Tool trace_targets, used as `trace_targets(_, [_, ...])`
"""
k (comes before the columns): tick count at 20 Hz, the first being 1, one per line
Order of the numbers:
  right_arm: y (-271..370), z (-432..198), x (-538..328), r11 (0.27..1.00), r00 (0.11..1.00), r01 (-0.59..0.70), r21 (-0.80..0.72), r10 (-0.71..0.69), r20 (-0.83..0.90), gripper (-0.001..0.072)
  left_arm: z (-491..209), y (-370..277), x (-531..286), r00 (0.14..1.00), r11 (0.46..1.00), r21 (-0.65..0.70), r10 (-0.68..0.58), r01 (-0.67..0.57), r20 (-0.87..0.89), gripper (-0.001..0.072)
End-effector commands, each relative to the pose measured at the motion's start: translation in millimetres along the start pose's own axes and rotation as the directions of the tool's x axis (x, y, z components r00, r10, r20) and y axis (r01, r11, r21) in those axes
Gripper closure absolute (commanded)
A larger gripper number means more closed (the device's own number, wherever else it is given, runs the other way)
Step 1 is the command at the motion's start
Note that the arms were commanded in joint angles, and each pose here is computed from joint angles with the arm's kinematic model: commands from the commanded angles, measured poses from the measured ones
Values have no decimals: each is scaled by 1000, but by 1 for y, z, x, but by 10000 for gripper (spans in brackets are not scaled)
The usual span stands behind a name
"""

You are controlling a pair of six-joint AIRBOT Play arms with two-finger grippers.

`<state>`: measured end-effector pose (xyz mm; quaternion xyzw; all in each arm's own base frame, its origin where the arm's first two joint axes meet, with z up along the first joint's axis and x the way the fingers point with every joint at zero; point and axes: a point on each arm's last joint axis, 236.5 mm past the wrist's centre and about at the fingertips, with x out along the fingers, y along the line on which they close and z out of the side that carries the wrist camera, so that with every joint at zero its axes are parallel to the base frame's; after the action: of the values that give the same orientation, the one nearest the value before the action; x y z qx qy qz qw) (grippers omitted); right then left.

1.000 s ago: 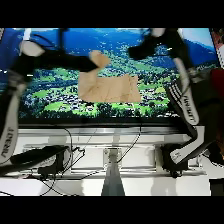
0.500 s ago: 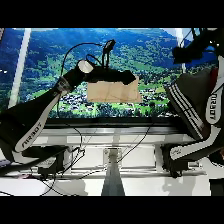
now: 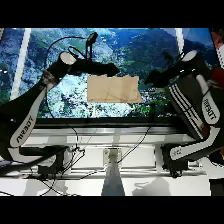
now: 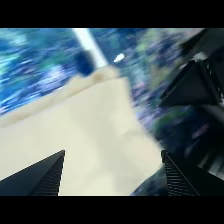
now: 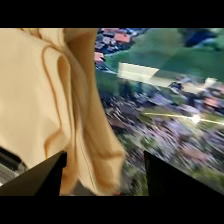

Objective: Fold the clothes and pants, and hang the long-sleeved shirts on hangers.

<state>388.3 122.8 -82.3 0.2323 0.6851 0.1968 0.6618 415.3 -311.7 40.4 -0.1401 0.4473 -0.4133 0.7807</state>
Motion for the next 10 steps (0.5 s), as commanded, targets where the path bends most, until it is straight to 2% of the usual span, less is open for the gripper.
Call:
trace_targets(1, [20, -2, 53, 1000, 999, 4, -14, -3, 45, 153, -15, 25, -18, 997, 1000, 2, 25, -25, -76, 7])
trace_targets(4, [55, 4, 74, 998, 995, -36, -52, 41, 93, 164, -15, 32, -23, 997, 999, 29, 34, -32, -76, 8])
trace_targets(5, [65, 6, 76, 996, 994, -43, -80, 51, 101, 198, -14, 34, -23, 996, 999, 33, 38, -35, -76, 7])
trace_targets(6, [74, 8, 75, 992, 993, -41, -122, 54, 106, 404, -15, 37, -25, 996, 998, 37, 46, -44, -78, 8])
trace_targets(7, [80, 13, 72, 988, 992, -36, -147, 53, 115, 558, -17, 43, -27, 994, 997, 51, 68, -64, -87, 10])
trace_targets(8, [86, 20, 65, 984, 991, -27, -177, 50, 128, 673, -19, 51, -31, 990, 993, 75, 100, -93, -99, 29])
trace_targets(9, [90, 27, 56, 977, 989, -11, -212, 41, 140, 696, -22, 61, -38, 983, 985, 113, 145, -132, -114, 105])
trace_targets(10, [93, 36, 40, 966, 986, 26, -259, 17, 165, 697, -26, 73, -49, 970, 971, 159, 201, -179, -136, 241])
